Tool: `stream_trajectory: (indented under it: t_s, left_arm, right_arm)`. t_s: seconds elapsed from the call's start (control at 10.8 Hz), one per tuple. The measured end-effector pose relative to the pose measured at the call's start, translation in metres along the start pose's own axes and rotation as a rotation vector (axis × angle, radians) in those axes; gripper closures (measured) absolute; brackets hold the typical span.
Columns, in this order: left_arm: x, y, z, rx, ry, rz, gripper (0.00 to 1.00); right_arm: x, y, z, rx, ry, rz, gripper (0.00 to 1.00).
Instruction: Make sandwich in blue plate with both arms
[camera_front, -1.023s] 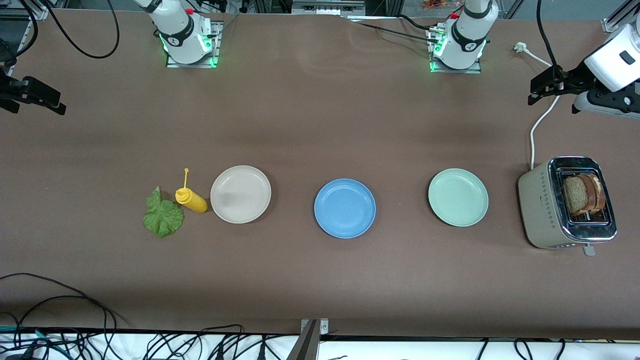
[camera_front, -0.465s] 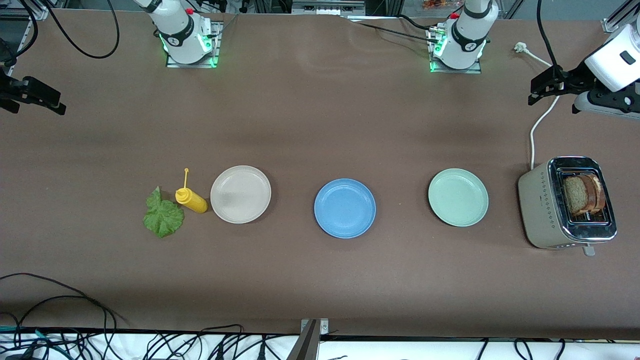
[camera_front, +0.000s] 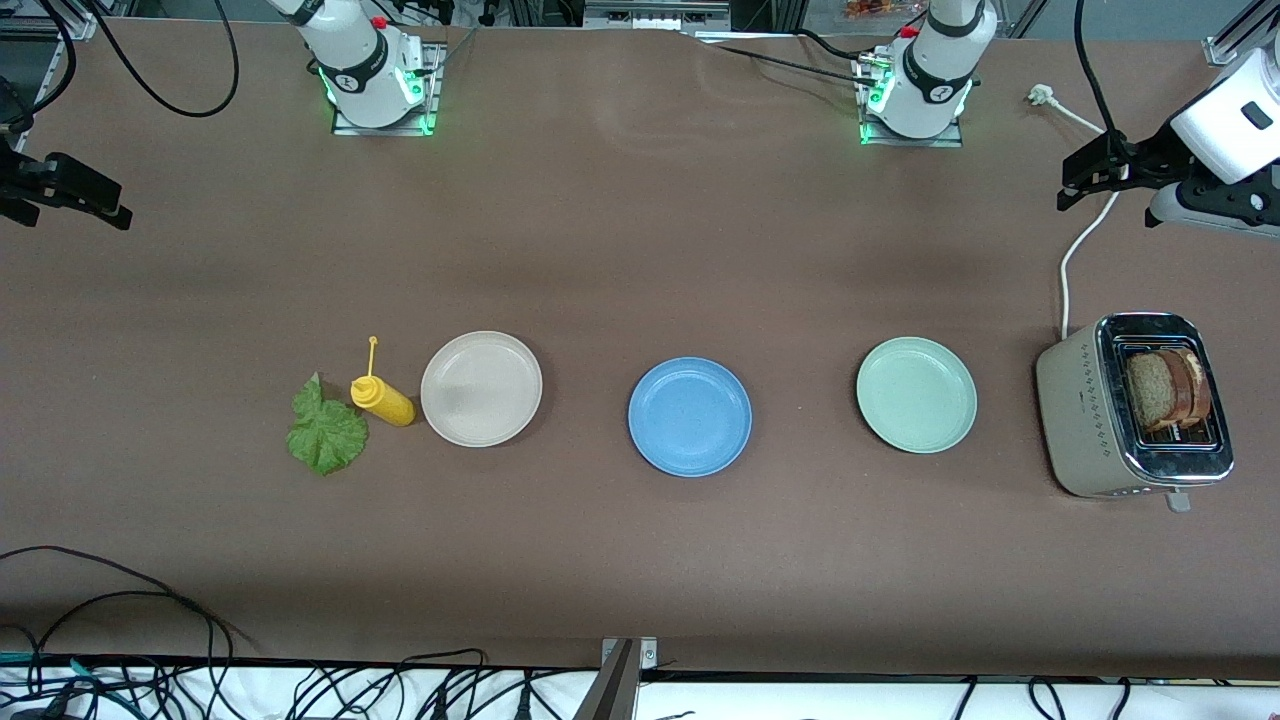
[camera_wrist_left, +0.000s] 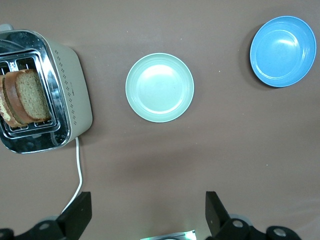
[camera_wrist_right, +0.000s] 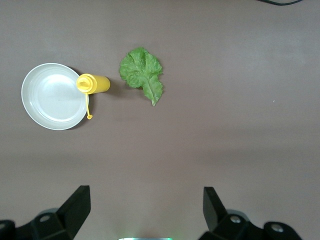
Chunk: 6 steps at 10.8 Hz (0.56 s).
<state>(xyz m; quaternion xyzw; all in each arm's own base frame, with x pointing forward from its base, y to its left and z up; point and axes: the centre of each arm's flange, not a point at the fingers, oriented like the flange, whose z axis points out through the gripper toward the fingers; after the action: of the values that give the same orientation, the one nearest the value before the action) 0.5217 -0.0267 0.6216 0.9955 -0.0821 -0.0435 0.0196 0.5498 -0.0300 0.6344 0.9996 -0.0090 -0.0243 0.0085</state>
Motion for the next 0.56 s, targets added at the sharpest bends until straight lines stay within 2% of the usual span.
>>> stream_trajectory:
  t_s: [0.56]
  left_arm:
    - [0.0, 0.0, 0.0, 0.0, 0.0, 0.0, 0.0]
  right_arm:
    - [-0.0018, 0.002, 0.0014, 0.0, -0.016, 0.004, 0.0]
